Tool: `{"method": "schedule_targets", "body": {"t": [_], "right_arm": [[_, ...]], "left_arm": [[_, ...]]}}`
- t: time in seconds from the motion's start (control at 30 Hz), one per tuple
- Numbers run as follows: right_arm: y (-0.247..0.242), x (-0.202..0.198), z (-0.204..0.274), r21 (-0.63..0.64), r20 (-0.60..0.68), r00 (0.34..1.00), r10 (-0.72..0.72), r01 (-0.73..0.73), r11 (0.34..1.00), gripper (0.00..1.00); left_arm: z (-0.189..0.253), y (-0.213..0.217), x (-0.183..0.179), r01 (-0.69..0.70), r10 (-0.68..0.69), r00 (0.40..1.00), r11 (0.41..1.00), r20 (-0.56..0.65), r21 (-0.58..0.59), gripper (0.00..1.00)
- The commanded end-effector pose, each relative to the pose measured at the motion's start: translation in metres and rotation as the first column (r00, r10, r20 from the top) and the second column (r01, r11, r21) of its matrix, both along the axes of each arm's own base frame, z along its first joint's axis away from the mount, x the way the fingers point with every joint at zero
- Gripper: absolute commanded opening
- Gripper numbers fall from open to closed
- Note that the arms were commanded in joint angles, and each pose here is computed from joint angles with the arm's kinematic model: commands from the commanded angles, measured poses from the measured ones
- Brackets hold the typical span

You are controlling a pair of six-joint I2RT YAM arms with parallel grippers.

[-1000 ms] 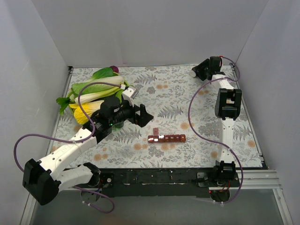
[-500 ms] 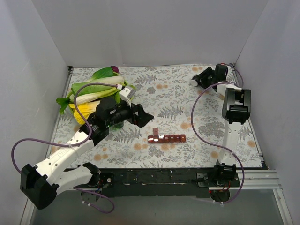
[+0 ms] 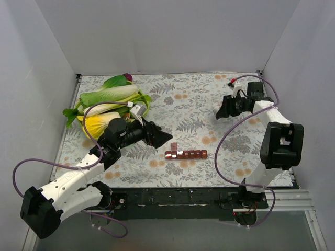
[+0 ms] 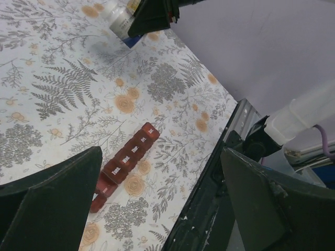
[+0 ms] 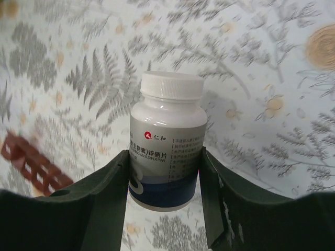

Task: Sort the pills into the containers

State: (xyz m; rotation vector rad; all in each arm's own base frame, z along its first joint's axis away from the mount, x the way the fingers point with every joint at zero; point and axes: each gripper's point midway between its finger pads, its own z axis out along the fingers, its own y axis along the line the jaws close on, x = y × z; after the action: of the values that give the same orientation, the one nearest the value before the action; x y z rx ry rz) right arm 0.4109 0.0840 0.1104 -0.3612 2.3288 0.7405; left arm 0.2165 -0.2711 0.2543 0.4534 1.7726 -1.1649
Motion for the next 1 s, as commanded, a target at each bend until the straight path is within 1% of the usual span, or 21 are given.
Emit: {"method": "schedule_targets", "body": {"t": [0.0, 0.03, 0.07, 0.1, 0.13, 0.17, 0.2, 0.27, 0.3, 0.33, 0.37, 0.4, 0.47, 0.5, 0.57, 0.63, 0.7, 0.9, 0.97], "right_arm": [[0.009, -0.075, -0.009, -0.055, 0.030, 0.940, 0.340, -0.339, 0.939, 0.23], [0.018, -0.085, 0.003, -0.022, 0.084, 0.920, 0.382, -0.382, 0.924, 0.22], [0.022, -0.097, 0.000, -0.016, 0.111, 0.899, 0.424, -0.425, 0.905, 0.21], [0.026, -0.101, 0.004, -0.009, 0.147, 0.884, 0.443, -0.447, 0.895, 0.20], [0.034, -0.110, 0.019, 0.018, 0.212, 0.857, 0.469, -0.483, 0.875, 0.20], [0.038, -0.114, 0.024, 0.011, 0.258, 0.830, 0.494, -0.514, 0.858, 0.19], [0.041, -0.120, 0.026, 0.025, 0.277, 0.820, 0.501, -0.528, 0.849, 0.19], [0.050, -0.131, 0.044, 0.039, 0.345, 0.773, 0.533, -0.579, 0.814, 0.19], [0.052, -0.132, 0.049, 0.025, 0.373, 0.750, 0.546, -0.597, 0.802, 0.20], [0.057, -0.136, 0.056, 0.035, 0.397, 0.731, 0.555, -0.617, 0.786, 0.20], [0.061, -0.144, 0.057, 0.052, 0.385, 0.724, 0.572, -0.636, 0.770, 0.20], [0.063, -0.147, 0.059, 0.035, 0.406, 0.697, 0.590, -0.657, 0.753, 0.20], [0.068, -0.159, 0.062, 0.054, 0.406, 0.678, 0.613, -0.687, 0.724, 0.20], [0.075, -0.166, 0.063, 0.049, 0.412, 0.652, 0.637, -0.714, 0.699, 0.20], [0.083, -0.174, 0.063, 0.038, 0.416, 0.623, 0.662, -0.740, 0.672, 0.20], [0.086, -0.178, 0.064, 0.021, 0.421, 0.609, 0.673, -0.748, 0.664, 0.20], [0.091, -0.179, 0.064, 0.008, 0.429, 0.594, 0.680, -0.756, 0.655, 0.20], [0.101, -0.181, 0.067, -0.002, 0.430, 0.579, 0.693, -0.767, 0.642, 0.21], [0.104, -0.182, 0.067, -0.008, 0.429, 0.573, 0.698, -0.771, 0.637, 0.21]], "left_arm": [[0.009, -0.013, 0.002, 0.011, -0.021, 0.997, 0.991, -0.072, -0.131, 0.98], [0.013, -0.016, 0.005, 0.001, -0.020, 0.994, 0.985, -0.111, -0.174, 0.98], [0.004, -0.021, 0.011, -0.011, -0.016, 0.987, 0.985, -0.158, -0.171, 0.98], [0.009, -0.025, 0.015, -0.017, -0.018, 0.983, 0.982, -0.180, -0.191, 0.98], [0.011, -0.029, 0.018, -0.021, -0.024, 0.977, 0.977, -0.211, -0.211, 0.98], [0.011, -0.033, 0.021, -0.023, -0.029, 0.971, 0.976, -0.237, -0.217, 0.98], [0.009, -0.041, 0.028, -0.021, -0.037, 0.964, 0.976, -0.263, -0.216, 0.98], [0.005, -0.049, 0.035, -0.018, -0.051, 0.951, 0.976, -0.305, -0.218, 0.98], [-0.011, -0.055, 0.042, -0.024, -0.045, 0.936, 0.981, -0.349, -0.191, 0.98], [-0.009, -0.060, 0.048, -0.025, -0.046, 0.933, 0.981, -0.358, -0.193, 0.98], [-0.014, -0.064, 0.051, -0.026, -0.047, 0.924, 0.982, -0.379, -0.186, 0.98], [-0.019, -0.068, 0.054, -0.027, -0.049, 0.914, 0.983, -0.403, -0.181, 0.98], [-0.030, -0.078, 0.061, -0.012, -0.070, 0.897, 0.983, -0.436, -0.183, 0.98], [-0.032, -0.083, 0.059, 0.005, -0.101, 0.879, 0.979, -0.465, -0.204, 0.98], [-0.034, -0.091, 0.062, 0.029, -0.144, 0.872, 0.969, -0.468, -0.243, 0.97], [-0.030, -0.097, 0.060, 0.059, -0.192, 0.858, 0.958, -0.476, -0.280, 0.97], [-0.034, -0.103, 0.058, 0.082, -0.216, 0.847, 0.956, -0.486, -0.281, 0.94], [-0.046, -0.112, 0.043, 0.138, -0.252, 0.815, 0.959, -0.521, -0.249, 0.84], [-0.052, -0.112, 0.039, 0.143, -0.253, 0.802, 0.961, -0.541, -0.238, 0.82]]}}
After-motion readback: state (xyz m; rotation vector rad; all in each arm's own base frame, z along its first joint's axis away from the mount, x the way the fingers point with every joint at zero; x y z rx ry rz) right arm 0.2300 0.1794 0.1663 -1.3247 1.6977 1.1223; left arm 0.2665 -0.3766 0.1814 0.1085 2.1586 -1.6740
